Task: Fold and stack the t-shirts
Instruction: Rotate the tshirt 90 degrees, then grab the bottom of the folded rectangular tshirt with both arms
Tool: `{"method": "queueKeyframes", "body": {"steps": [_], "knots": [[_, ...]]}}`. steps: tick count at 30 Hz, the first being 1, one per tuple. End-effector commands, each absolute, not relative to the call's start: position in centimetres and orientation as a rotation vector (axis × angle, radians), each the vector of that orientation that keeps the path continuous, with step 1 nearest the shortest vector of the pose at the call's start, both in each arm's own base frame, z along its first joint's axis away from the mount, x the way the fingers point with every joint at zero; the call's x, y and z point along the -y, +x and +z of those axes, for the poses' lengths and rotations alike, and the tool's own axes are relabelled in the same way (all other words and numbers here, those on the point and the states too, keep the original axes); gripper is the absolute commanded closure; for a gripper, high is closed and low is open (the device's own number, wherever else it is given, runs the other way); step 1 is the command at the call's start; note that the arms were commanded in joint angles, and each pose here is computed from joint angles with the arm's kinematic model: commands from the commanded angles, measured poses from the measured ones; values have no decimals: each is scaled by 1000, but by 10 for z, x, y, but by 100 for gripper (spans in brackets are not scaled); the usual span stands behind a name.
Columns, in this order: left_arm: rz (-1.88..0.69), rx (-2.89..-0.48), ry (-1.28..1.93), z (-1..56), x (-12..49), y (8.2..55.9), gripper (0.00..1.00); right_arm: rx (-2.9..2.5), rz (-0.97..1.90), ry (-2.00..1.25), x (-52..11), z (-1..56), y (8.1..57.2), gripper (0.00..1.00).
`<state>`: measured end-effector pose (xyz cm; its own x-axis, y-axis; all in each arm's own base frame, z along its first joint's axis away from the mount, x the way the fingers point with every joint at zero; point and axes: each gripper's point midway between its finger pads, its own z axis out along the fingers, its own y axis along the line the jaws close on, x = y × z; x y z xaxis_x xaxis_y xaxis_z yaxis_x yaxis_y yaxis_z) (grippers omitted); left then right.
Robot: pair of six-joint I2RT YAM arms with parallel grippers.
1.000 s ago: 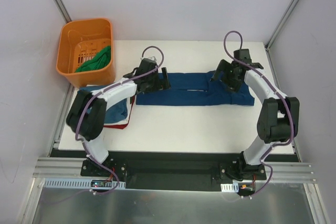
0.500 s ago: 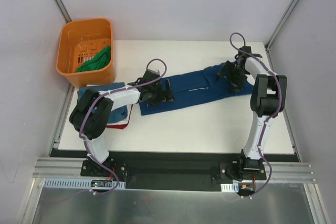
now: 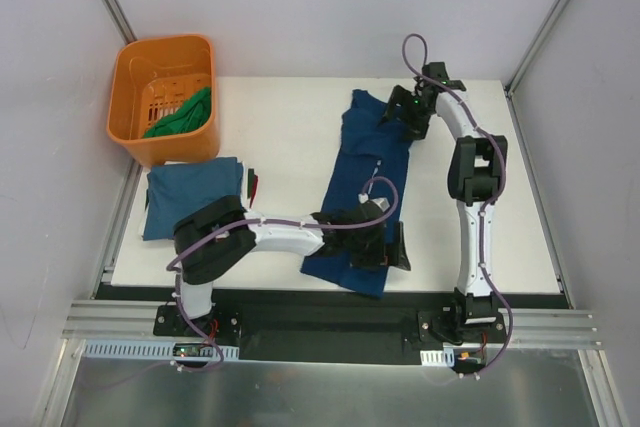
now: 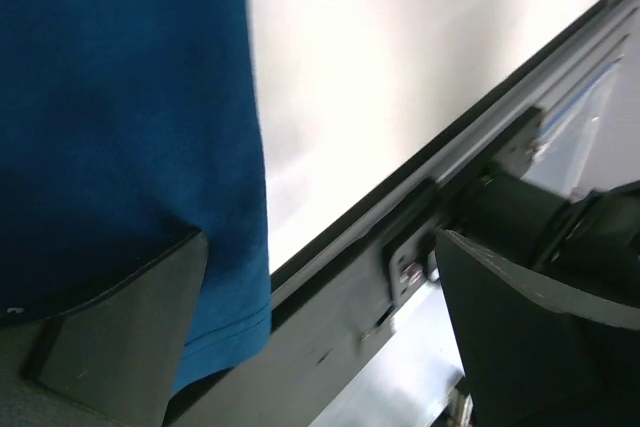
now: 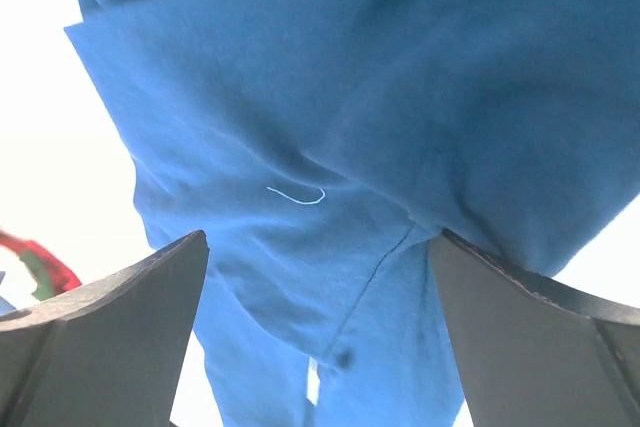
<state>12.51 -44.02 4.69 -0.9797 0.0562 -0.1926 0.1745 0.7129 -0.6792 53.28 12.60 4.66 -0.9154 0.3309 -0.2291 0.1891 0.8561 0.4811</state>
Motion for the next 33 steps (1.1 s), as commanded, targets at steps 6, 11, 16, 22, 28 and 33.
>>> {"method": "queueKeyframes", "body": {"steps": [6, 11, 16, 22, 28, 33], "knots": [[-1036, -2590, 127, 61, 462, 156, 1, -2555, 921, 172, -214, 79, 561, 4], [-1109, -2423, 219, 124, 447, 148, 1, -2431, 852, 50, -203, 173, 543, 4], [-1189, -2367, 472, 157, 442, 116, 1, -2364, 722, -7, -181, 236, 506, 4], [-1022, -2420, 378, 138, 373, 110, 1, -2382, 470, 111, -128, 236, 427, 4], [-844, -2439, 175, 113, 284, 108, 1, -2305, 373, 261, -87, 204, 319, 4], [-831, -2448, 44, 92, 254, 105, 1, -2288, 603, 351, -101, 166, 239, 4]]}}
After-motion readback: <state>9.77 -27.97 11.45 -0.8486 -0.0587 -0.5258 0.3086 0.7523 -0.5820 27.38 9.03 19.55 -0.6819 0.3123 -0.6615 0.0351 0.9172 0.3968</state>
